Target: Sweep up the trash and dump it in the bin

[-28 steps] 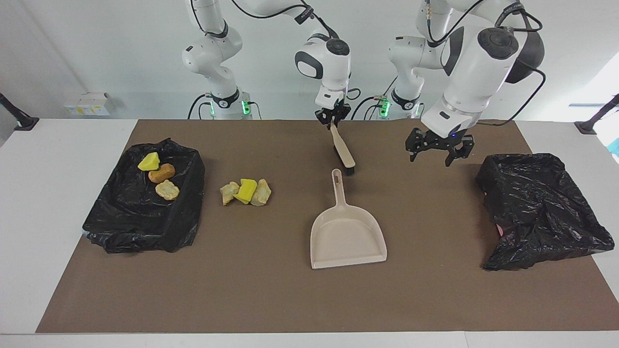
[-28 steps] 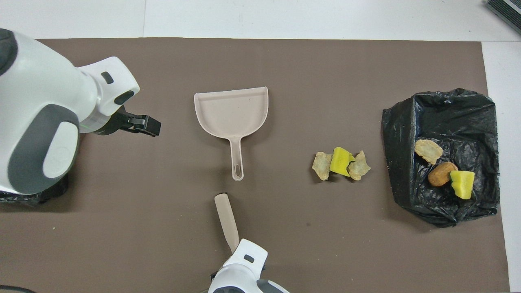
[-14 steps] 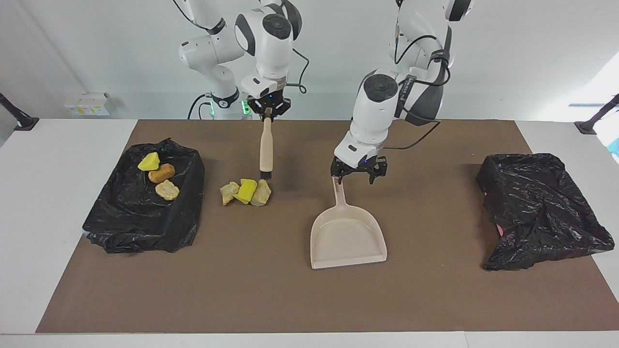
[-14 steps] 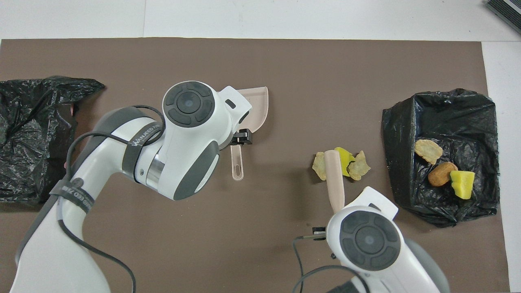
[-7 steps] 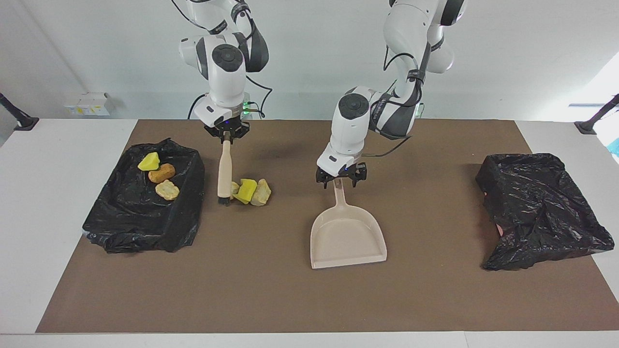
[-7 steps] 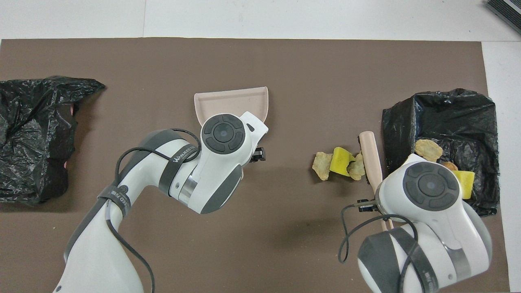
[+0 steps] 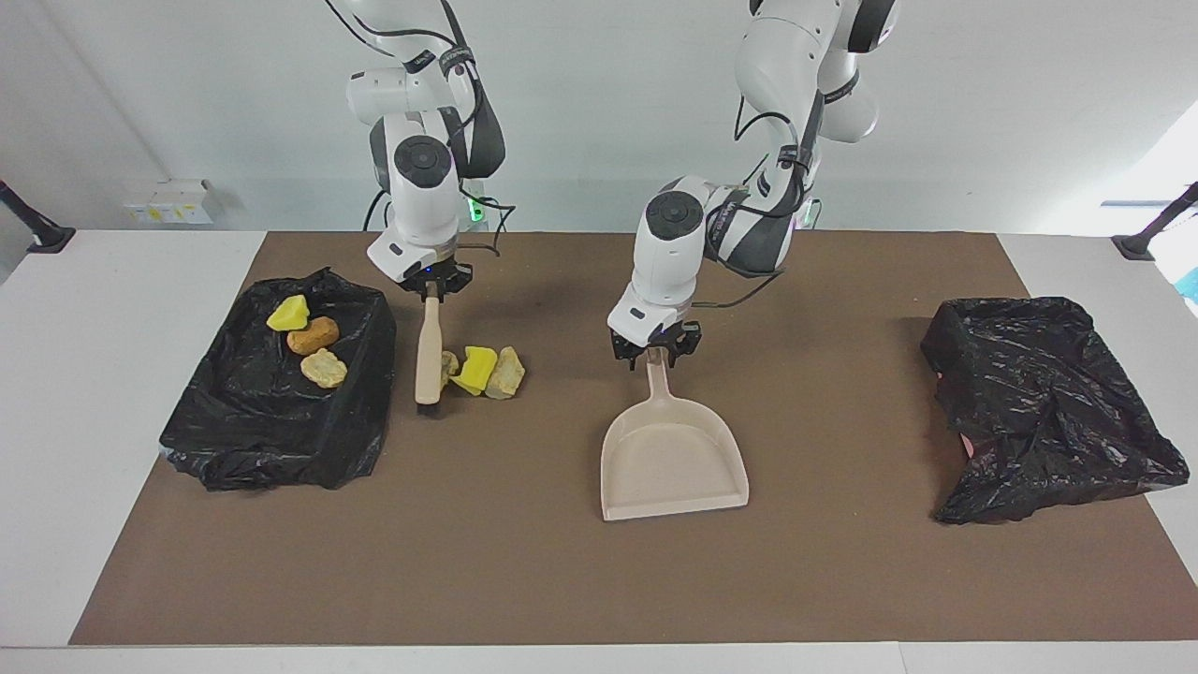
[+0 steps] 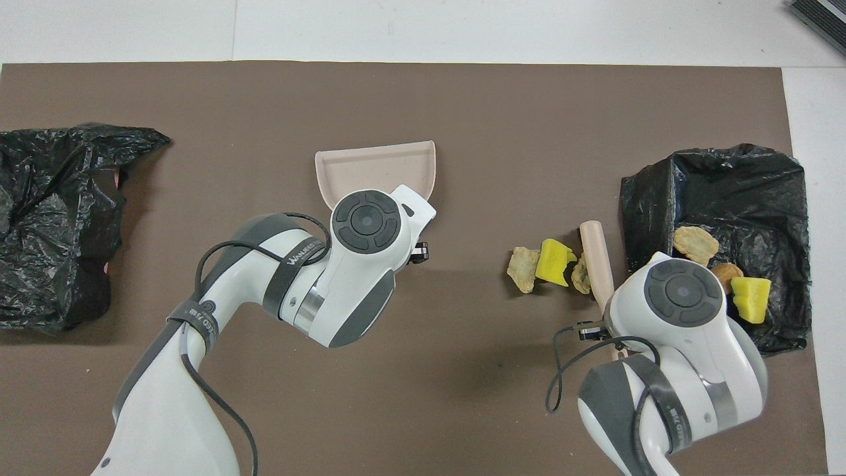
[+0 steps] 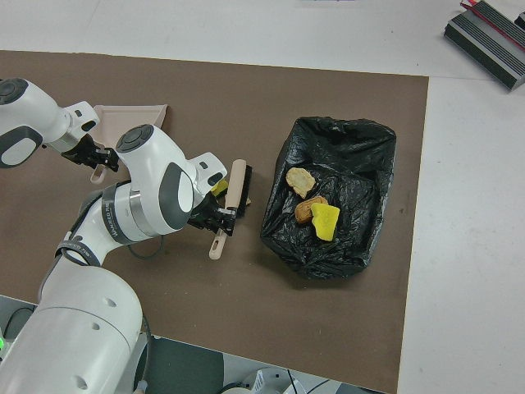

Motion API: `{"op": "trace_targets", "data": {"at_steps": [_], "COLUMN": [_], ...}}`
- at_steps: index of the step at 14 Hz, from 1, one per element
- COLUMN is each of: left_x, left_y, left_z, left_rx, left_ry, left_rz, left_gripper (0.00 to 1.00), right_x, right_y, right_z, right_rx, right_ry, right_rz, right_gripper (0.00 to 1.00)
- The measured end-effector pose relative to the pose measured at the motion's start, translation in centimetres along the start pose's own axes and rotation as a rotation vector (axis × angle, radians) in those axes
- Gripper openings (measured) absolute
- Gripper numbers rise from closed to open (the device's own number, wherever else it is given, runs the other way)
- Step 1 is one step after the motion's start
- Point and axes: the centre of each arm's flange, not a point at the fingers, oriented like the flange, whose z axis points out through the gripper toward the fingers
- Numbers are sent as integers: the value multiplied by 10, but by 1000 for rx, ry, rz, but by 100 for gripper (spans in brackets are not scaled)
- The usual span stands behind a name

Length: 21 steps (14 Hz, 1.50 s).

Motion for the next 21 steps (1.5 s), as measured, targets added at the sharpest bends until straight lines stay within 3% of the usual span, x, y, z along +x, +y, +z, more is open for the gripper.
{"op": "trace_targets", "data": {"at_steps": [2,9,12,16,21], "left_x": [4,48,47,50,62], "left_y": [-5,-74,-84,-107,-136], "left_z": [-1,-44,-51,-51,-50], "left_rx": [0,-10,4,24,19], "left_ry": [4,58,33,-22,-48], "left_rz": [-7,145,237,530,902], "left_gripper": [31,31,31,31,31], "right_x": [0,-1,6,2,-30], "right_y": [-3,-57,-59,-26,-4], "right_z": [0,-13,-42,-70,-35], "right_rx": [-2,108,113,100,71], "right_ry": [1,23,30,-13,-84], "right_rz": [-7,-37,59,154,169], "right_gripper": [26,26,26,26,26]}}
